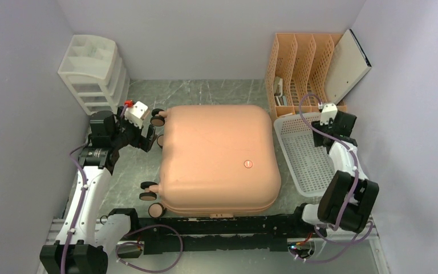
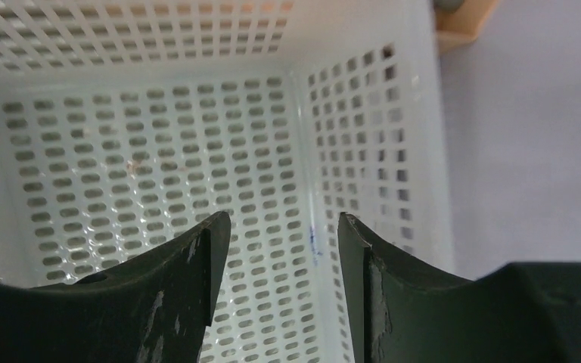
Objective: Open, take out, and arrange the luggage
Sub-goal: Place the bin at the center of the board, then adjust the bin at the center of the board.
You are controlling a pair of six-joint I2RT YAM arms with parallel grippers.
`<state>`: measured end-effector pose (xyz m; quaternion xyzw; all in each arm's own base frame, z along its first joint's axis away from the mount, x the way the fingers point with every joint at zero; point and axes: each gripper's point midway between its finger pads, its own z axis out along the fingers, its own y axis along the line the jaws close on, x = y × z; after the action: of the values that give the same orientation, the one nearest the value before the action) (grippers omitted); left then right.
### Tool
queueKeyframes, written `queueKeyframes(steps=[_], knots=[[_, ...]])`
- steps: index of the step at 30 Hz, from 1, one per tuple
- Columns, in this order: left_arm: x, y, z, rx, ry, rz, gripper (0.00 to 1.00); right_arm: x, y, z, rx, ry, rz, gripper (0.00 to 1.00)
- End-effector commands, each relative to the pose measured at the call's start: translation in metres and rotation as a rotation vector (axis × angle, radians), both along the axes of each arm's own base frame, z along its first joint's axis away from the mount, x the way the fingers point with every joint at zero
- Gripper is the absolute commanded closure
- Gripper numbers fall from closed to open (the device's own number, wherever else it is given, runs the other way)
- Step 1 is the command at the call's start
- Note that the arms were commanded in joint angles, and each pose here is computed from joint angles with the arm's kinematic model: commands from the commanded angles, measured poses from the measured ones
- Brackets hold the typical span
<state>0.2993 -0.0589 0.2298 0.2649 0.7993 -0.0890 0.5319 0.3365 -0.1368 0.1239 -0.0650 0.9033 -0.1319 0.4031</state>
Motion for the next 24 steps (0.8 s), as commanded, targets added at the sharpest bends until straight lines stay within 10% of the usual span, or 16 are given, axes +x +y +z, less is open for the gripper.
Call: queueKeyframes(steps=[1,24], knots=[[0.0,-0.003,0.008,-0.012,-0.041,-0.013,0.04,-0.001,-0.013,-0.021,-0.042,0.039,-0.053,0.41],[-0.001,-0.004,0.004,-0.015,-0.038,-0.015,0.04,-0.015,-0.104,0.003,-0.261,-0.04,-0.449,0.4]])
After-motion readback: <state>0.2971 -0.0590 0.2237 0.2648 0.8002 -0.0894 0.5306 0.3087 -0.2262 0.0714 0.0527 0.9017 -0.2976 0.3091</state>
